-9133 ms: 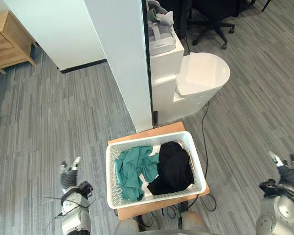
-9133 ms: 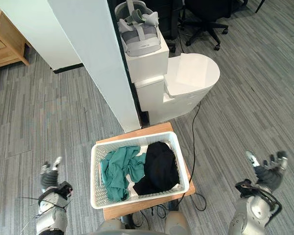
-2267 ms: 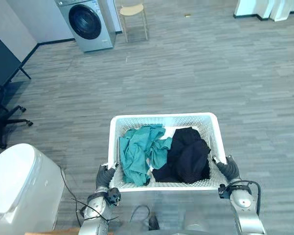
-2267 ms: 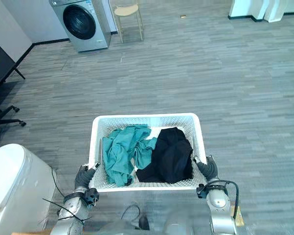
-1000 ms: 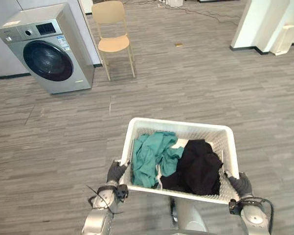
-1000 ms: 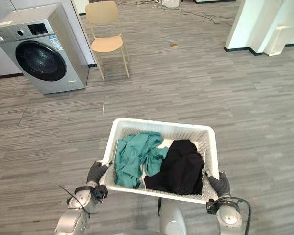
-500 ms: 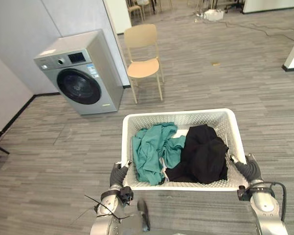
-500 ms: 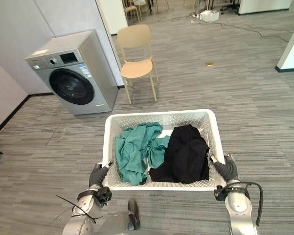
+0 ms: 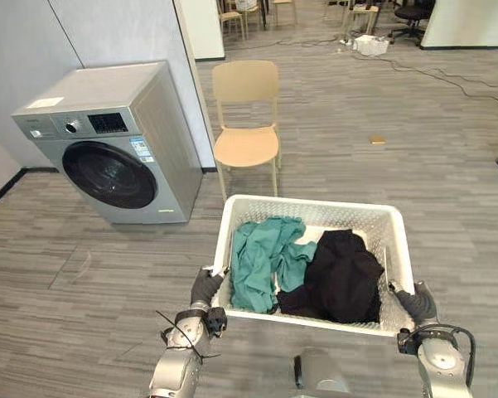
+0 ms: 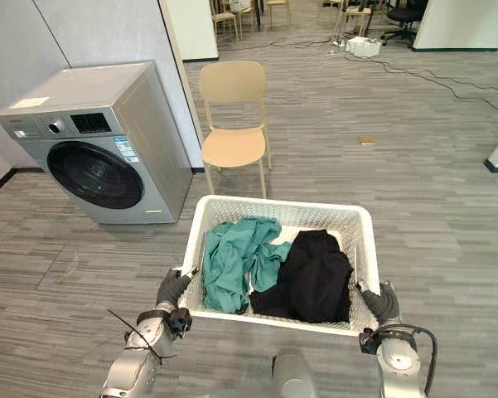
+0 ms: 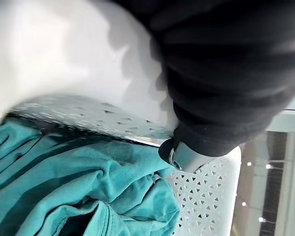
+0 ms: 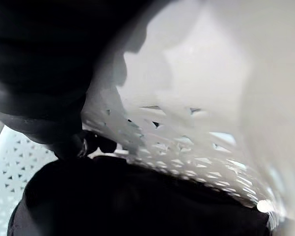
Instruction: Pick up the laundry basket with both hands and put the clothes into the washing machine.
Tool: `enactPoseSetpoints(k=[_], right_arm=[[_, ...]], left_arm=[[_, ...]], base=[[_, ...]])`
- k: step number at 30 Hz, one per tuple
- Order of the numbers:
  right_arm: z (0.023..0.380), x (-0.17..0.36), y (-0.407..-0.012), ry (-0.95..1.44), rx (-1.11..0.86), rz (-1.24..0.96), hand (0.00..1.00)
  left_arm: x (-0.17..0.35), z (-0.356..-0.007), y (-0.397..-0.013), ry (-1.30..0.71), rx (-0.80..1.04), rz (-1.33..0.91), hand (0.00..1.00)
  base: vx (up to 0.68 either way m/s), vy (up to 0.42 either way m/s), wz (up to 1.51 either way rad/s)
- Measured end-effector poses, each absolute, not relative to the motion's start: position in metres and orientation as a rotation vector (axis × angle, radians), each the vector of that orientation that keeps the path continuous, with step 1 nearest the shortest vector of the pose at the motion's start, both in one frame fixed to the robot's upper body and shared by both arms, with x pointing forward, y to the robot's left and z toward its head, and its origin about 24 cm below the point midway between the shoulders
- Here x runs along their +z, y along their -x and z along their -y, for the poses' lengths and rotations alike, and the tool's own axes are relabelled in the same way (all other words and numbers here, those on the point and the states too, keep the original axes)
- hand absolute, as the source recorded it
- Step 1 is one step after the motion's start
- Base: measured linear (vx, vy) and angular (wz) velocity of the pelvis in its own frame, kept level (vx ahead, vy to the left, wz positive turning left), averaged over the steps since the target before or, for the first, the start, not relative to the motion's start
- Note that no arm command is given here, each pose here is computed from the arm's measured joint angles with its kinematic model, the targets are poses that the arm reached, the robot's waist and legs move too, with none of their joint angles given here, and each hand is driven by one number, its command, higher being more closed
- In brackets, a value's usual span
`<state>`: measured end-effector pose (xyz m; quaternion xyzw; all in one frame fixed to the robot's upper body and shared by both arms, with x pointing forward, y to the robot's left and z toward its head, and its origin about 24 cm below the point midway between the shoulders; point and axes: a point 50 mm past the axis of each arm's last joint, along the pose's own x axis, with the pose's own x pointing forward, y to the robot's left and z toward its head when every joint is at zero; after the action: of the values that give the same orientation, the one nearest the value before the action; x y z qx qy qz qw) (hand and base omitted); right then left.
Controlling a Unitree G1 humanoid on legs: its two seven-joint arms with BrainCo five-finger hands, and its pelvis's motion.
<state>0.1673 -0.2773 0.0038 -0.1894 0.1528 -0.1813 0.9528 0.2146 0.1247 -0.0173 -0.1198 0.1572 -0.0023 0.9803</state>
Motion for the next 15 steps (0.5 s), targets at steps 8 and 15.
enactPoseSetpoints(k=[8, 15], right_arm=[[0.280, 0.028, -0.151, 0.421, -0.381, -0.241, 1.00], [0.273, 0.037, -0.167, 0.454, -0.333, -0.188, 1.00]], left_arm=[[-0.010, -0.116, -0.203, 0.305, -0.007, -0.281, 1.00], [-0.011, -0.124, -0.202, 0.335, 0.044, -0.274, 1.00]], base=[[0.49, -0.171, 0.27], [0.44, 0.039, -0.46]])
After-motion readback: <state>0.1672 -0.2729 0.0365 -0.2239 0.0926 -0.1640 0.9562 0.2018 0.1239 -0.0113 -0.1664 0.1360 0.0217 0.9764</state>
